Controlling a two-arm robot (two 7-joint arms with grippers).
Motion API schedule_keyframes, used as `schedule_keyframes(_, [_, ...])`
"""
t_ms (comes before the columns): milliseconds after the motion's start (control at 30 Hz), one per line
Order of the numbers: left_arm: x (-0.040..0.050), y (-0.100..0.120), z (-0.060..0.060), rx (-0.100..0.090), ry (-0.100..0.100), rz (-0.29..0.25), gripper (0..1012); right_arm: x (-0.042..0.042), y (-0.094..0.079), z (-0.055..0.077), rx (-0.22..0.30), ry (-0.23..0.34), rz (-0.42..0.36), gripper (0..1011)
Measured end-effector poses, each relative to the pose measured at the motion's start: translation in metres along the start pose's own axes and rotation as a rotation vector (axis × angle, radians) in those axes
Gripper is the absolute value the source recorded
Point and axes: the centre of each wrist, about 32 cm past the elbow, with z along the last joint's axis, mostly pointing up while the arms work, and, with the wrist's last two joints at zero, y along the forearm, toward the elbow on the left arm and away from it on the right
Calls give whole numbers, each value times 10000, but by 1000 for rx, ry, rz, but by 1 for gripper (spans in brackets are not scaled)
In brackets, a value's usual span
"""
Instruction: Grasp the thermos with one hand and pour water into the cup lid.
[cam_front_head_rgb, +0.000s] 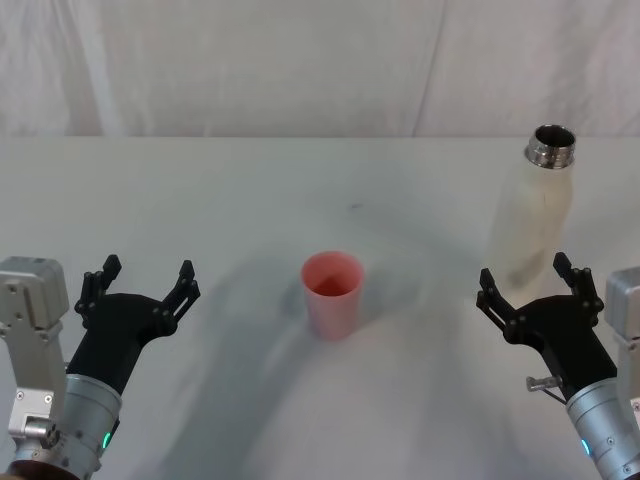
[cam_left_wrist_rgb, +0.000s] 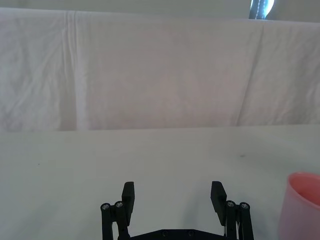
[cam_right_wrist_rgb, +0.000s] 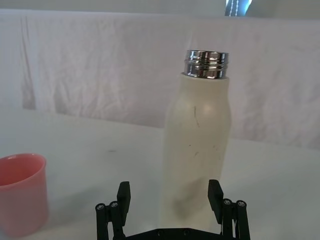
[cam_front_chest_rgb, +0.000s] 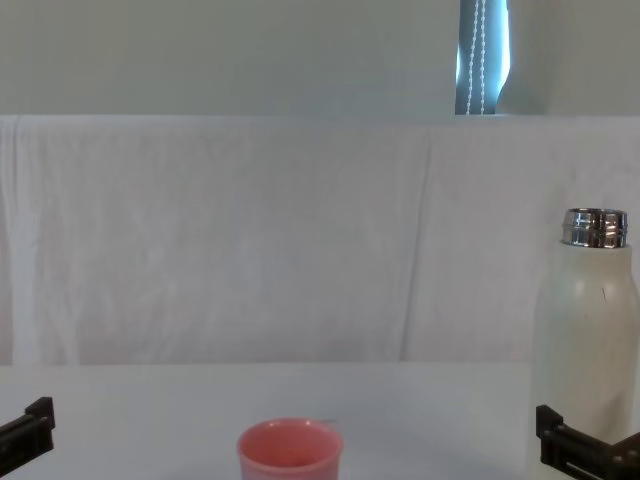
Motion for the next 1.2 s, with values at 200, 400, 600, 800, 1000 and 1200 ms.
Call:
schedule_keyframes(200, [0, 0, 0, 0, 0, 0, 1001, 11, 18, -5, 3, 10, -7, 1002])
schedule_keyframes(400, [0, 0, 0, 0, 0, 0, 1001, 19, 39, -16, 14, 13, -17, 1002])
schedule_keyframes(600, [0, 0, 0, 0, 0, 0, 1001, 32, 59, -24, 19, 15, -20, 1002])
schedule_keyframes(800, [0, 0, 0, 0, 0, 0, 1001, 74, 98, -33, 19, 17, -26, 1002])
schedule_keyframes(1000, [0, 0, 0, 0, 0, 0, 1001, 118, 141, -50, 15, 21, -31, 1002])
schedule_keyframes(1200, [0, 0, 0, 0, 0, 0, 1001, 169, 215, -58, 18, 25, -33, 1002])
